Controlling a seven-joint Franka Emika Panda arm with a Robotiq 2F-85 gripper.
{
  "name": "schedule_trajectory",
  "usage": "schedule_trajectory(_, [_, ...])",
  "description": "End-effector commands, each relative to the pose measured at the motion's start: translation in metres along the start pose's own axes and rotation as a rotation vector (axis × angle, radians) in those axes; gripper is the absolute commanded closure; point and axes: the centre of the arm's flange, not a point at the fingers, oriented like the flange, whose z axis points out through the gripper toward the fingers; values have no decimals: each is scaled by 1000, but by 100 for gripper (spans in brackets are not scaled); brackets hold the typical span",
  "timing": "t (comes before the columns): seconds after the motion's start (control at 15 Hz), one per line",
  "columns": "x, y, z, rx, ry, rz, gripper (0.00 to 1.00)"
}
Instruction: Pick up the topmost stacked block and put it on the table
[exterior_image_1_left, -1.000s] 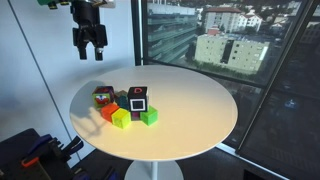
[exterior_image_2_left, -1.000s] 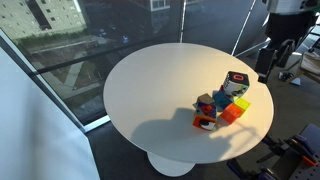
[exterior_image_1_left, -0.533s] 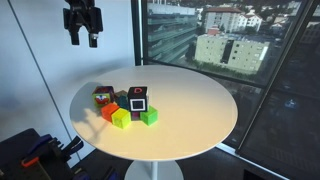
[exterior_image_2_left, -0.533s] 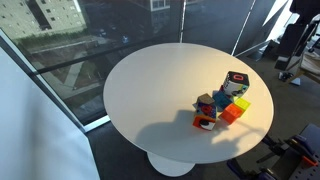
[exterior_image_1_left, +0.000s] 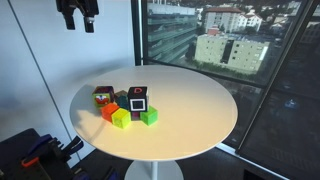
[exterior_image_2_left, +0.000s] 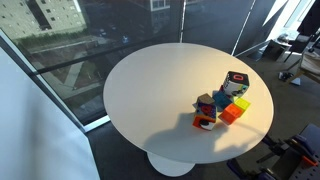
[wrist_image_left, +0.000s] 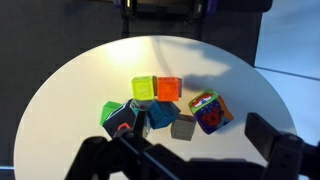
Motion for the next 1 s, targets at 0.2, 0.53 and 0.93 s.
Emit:
schedule_trajectory(0.2, [-15,10,-25,18,79,24,0])
schedule_trajectory(0.53, [-12,8,-20,3,66,20,0])
schedule_trajectory(0.93, [-11,8,-18,3,62,20,0])
